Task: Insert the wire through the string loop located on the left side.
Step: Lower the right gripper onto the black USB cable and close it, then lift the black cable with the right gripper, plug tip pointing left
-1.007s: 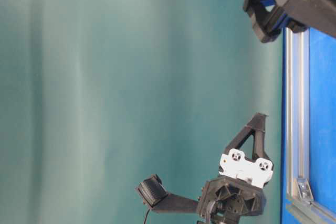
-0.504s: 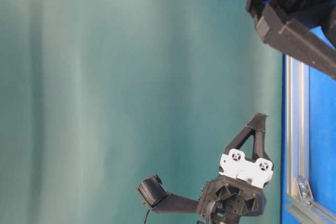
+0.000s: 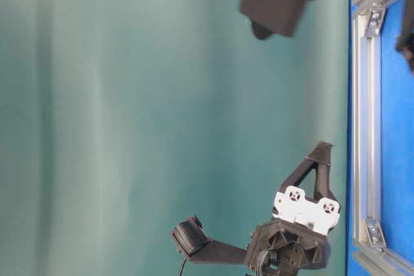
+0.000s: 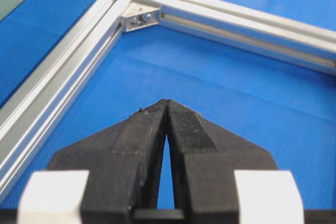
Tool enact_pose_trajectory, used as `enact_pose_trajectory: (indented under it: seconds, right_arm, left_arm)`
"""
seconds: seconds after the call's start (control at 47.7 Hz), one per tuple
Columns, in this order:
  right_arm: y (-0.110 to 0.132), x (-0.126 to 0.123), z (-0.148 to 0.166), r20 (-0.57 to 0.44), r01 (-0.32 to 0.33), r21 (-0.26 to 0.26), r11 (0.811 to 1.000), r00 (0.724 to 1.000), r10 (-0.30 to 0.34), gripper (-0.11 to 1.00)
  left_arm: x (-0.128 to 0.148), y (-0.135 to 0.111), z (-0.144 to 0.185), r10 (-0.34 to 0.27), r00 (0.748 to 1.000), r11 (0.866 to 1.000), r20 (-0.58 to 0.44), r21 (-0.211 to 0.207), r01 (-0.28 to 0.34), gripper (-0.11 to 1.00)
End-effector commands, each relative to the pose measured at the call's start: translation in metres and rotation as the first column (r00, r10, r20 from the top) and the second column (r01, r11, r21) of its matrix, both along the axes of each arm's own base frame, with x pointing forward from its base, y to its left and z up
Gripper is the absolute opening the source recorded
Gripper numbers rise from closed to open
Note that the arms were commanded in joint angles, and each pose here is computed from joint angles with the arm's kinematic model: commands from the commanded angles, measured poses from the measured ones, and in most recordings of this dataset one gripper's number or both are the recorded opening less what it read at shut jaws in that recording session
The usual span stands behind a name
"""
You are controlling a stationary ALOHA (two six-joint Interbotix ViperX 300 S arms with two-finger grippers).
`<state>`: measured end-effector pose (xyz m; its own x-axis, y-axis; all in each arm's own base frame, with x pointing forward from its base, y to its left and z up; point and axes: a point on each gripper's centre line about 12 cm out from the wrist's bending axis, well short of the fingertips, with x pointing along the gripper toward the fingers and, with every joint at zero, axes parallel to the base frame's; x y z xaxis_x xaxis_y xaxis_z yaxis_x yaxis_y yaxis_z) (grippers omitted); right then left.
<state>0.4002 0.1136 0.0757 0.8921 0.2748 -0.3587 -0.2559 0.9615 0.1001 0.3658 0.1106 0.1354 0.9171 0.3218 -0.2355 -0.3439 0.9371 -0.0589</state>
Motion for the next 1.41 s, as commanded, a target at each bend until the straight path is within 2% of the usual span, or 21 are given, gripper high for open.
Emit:
enact_pose_trajectory:
  seconds: [0.0, 0.231, 0.399, 0.483, 0.587, 0.65, 0.734, 1.154, 1.385]
  right_arm:
    - [0.002, 0.007, 0.009, 0.036, 0.000, 0.014, 1.000, 0.999, -0.001, 0.86]
    - [0.003, 0.009, 0.003, 0.029, 0.002, 0.015, 1.000, 1.000, -0.003, 0.84]
    - [0.003, 0.009, 0.004, 0.034, 0.001, 0.015, 1.000, 0.999, -0.001, 0.76]
    - [0.003, 0.009, 0.003, 0.029, 0.001, 0.014, 1.000, 1.000, -0.001, 0.62]
    - [0.003, 0.008, 0.002, 0.025, 0.000, 0.011, 1.000, 1.000, -0.001, 0.31]
    - [0.004, 0.008, 0.002, 0.026, -0.004, 0.010, 1.000, 1.000, 0.004, 0.15]
    - [0.003, 0.007, 0.002, 0.024, -0.004, 0.010, 1.000, 1.000, 0.004, 0.02]
    - [0.004, 0.006, 0.005, 0.028, -0.004, 0.013, 1.000, 1.000, 0.004, 0.01]
    - [0.003, 0.003, 0.031, 0.041, 0.001, 0.023, 1.000, 0.999, -0.002, 0.01]
  left_arm:
    - [0.001, 0.000, 0.016, -0.003, 0.999, 1.000, 0.044, 0.014, 0.002, 0.00]
    - [0.001, 0.000, 0.016, -0.003, 0.999, 1.000, 0.044, 0.014, 0.002, 0.00]
    - [0.001, 0.000, 0.016, -0.003, 0.999, 1.000, 0.044, 0.014, 0.002, 0.00]
    - [0.001, 0.000, 0.016, -0.003, 0.999, 1.000, 0.044, 0.014, 0.002, 0.00]
    - [0.001, 0.001, 0.016, -0.001, 0.999, 1.000, 0.044, 0.014, 0.000, 0.00]
    - [0.001, 0.001, 0.016, -0.001, 0.999, 1.000, 0.044, 0.014, 0.000, 0.00]
    - [0.001, 0.001, 0.016, -0.001, 0.999, 1.000, 0.043, 0.015, 0.000, 0.00]
    - [0.000, 0.001, 0.015, 0.000, 0.999, 1.000, 0.041, 0.014, -0.001, 0.00]
    - [-0.001, 0.001, 0.015, 0.000, 0.999, 1.000, 0.041, 0.014, -0.001, 0.00]
